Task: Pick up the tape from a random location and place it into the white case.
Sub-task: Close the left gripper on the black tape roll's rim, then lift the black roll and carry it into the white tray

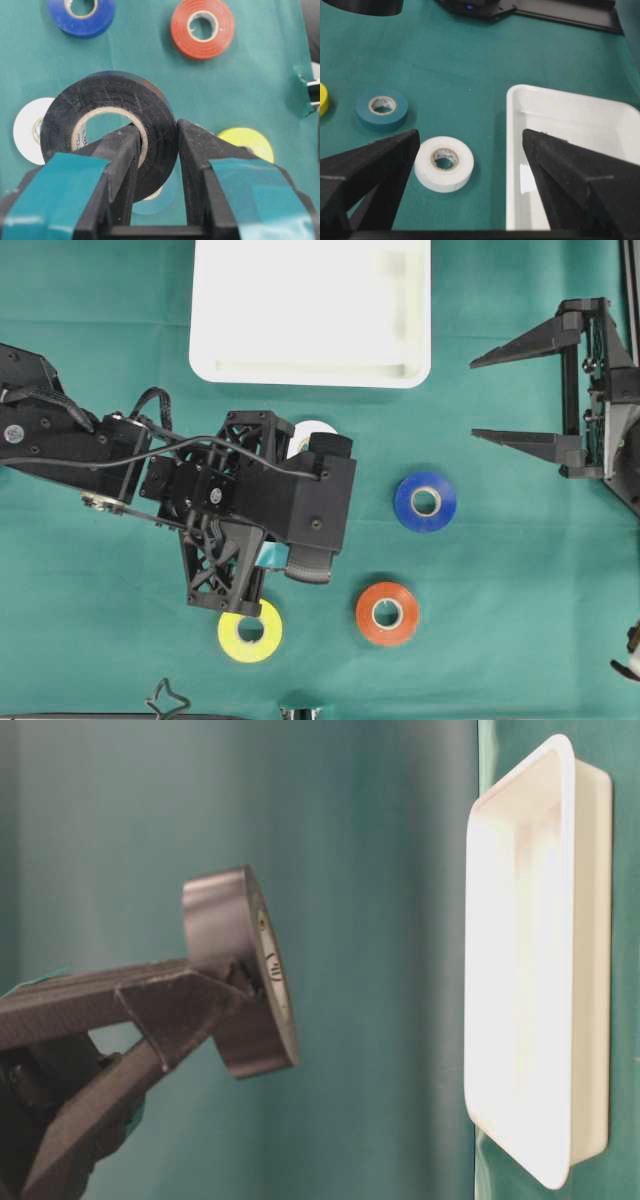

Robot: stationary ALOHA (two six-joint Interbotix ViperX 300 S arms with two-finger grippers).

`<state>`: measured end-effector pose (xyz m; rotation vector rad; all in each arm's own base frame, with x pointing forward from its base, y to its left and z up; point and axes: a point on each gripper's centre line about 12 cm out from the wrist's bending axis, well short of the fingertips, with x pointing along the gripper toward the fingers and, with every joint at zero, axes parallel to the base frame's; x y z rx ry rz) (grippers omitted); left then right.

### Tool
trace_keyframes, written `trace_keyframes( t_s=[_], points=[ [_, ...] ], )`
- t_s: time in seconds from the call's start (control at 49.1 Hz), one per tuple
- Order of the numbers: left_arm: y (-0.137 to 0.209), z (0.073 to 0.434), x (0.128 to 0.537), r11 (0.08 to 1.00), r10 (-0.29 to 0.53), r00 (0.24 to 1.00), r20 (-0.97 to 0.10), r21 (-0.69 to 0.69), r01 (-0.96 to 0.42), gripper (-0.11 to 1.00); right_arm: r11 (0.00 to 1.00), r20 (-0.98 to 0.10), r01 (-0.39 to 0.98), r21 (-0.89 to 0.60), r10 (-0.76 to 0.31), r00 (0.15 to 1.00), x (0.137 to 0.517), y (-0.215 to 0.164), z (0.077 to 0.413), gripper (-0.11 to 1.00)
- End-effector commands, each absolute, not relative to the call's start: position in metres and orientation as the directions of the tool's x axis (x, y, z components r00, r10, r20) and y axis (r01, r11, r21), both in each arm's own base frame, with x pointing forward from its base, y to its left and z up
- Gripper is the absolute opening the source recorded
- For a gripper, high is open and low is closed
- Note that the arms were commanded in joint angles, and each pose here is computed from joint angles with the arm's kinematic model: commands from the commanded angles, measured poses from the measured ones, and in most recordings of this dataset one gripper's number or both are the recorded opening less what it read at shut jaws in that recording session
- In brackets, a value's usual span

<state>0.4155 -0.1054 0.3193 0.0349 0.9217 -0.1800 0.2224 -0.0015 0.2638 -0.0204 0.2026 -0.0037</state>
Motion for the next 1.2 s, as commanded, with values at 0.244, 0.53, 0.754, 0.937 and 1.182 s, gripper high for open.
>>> trace_keyframes(
  t_s=[0.244, 0.53, 0.754, 0.937, 1.182],
  points=[
    [-0.073, 0.338, 0.417, 0.994, -0.1, 0.641, -0.761, -0.046, 0.101, 0.19, 1.0, -0.185, 0.0, -0.024, -0.004, 0.983, 0.225, -0.001, 0.273, 0.93],
    [0.016, 0.326, 0.421, 0.998, 0.036, 0.622, -0.782, -0.004, -0.063, 0.19, 1.0, -0.192, -0.002, -0.024, -0.003, 0.981, 0.225, -0.001, 0.272, 0.93],
    [0.086, 0.327, 0.414, 0.985, 0.142, 0.624, -0.768, 0.045, -0.169, 0.19, 1.0, -0.195, 0.0, -0.024, -0.004, 0.981, 0.225, -0.001, 0.271, 0.93],
    [0.127, 0.326, 0.407, 0.97, 0.205, 0.62, -0.757, 0.071, -0.235, 0.19, 1.0, -0.197, 0.0, -0.024, -0.004, 0.98, 0.226, -0.001, 0.271, 0.93],
    [0.141, 0.323, 0.403, 0.962, 0.225, 0.609, -0.761, 0.075, -0.261, 0.19, 1.0, -0.198, 0.0, -0.024, -0.004, 0.98, 0.226, -0.001, 0.27, 0.93]
  ],
)
